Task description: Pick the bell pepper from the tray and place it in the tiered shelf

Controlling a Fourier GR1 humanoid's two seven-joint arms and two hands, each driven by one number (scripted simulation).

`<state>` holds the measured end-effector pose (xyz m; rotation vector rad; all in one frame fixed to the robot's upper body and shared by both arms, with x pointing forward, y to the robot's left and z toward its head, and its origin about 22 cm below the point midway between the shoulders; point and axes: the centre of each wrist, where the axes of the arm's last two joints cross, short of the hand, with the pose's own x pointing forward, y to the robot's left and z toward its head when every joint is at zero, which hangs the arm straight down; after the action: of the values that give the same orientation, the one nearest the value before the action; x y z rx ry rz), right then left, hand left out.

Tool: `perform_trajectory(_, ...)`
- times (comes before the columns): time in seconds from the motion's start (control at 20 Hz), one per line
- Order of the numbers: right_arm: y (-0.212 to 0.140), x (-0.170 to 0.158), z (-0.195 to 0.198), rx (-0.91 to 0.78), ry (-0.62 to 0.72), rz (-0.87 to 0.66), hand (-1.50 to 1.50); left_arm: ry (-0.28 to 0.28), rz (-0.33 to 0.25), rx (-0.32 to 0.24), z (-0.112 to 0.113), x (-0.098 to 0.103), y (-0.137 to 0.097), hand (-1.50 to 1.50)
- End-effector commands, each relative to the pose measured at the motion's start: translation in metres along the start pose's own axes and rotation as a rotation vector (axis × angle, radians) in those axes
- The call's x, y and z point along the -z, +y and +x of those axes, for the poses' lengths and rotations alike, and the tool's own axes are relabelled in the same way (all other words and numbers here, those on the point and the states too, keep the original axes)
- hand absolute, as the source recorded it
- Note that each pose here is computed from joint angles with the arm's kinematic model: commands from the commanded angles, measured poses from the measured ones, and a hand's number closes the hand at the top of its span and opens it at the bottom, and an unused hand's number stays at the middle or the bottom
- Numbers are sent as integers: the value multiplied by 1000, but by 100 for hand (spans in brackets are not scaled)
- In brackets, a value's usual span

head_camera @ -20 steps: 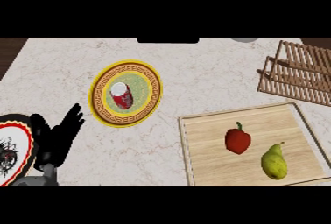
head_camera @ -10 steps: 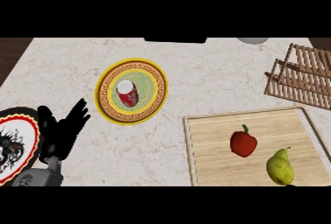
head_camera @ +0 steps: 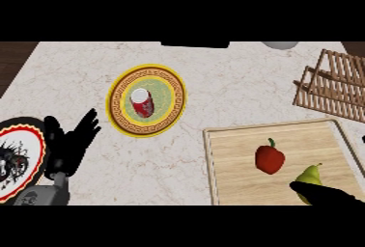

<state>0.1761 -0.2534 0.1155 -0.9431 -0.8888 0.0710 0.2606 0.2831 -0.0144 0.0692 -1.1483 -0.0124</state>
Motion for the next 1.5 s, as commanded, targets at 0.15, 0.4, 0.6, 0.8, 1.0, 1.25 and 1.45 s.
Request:
perform_trajectory(0.15, 41, 9, 13, -120, 259, 51, -150, 26, 21, -13, -13, 0, 5, 0)
perform_trajectory(0.4, 77, 7, 25, -145, 266, 1, -150, 19, 22, -20, -6, 3, 4, 0)
perform_trajectory(0.6, 77, 9, 45, -153, 273, -12, -150, 44, 29, -24, -16, -2, -6, 0)
perform_trajectory(0.8, 105, -2, 50, -168, 292, -4, -150, 38, 40, -27, -15, -6, 2, 0)
perform_trajectory(1.0, 112, 4, 51, -220, 330, -6, -150, 33, 65, -25, -17, 1, 14, 0)
perform_trajectory(1.25, 111, 29, 52, -243, 361, -52, -150, 36, 47, -13, -19, -10, 19, 0)
perform_trajectory(1.45, 121, 32, 64, -267, 363, -73, -150, 34, 58, -27, -18, 1, 12, 0)
